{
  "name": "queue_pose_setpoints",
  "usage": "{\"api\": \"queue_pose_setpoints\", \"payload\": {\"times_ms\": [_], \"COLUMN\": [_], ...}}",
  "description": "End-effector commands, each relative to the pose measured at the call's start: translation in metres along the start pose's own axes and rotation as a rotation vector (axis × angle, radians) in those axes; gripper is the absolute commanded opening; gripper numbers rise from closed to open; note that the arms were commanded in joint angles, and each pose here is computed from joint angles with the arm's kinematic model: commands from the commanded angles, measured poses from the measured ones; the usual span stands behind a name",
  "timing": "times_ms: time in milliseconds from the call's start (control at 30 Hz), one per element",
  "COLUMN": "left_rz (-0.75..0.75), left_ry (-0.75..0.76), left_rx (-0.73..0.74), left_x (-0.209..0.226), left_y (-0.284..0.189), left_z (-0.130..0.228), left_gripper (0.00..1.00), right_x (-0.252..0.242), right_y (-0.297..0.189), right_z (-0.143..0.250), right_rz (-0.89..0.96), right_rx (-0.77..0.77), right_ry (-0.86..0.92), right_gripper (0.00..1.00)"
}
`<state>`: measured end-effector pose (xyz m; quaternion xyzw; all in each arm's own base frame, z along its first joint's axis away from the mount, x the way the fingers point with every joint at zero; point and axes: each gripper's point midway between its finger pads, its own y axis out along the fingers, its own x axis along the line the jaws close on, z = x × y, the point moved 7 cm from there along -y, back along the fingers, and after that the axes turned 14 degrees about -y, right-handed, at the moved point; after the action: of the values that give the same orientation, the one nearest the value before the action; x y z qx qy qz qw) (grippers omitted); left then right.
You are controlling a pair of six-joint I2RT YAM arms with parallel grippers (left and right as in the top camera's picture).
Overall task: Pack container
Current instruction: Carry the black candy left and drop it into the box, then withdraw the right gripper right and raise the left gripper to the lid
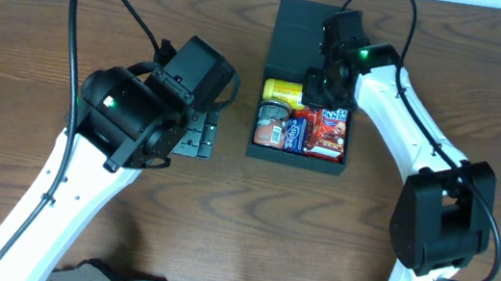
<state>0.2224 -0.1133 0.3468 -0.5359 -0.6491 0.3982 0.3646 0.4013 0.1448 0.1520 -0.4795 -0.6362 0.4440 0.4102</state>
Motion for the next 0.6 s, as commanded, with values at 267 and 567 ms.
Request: {"api": "queue_pose_setpoints", "payload": {"times_ms": [267, 567], "left_rz": [-0.004, -0.014], "left_ry": [-0.015, 0.013], "left_rx": [-0.015, -0.056], "left_x": [0.004, 0.008], "left_y": [-0.003, -0.003], "left_z": [-0.002, -0.010], "left_gripper": [0.95, 0.95], "right_x": [0.006, 0.010], "right_y": [0.003, -0.052], "right_z": [0.005, -0.005], "right_rz": [0.028, 0.027], "right_rx": [0.014, -0.137], "right_ry": [0.012, -0.078], "right_gripper": [0.36, 0.99]}}
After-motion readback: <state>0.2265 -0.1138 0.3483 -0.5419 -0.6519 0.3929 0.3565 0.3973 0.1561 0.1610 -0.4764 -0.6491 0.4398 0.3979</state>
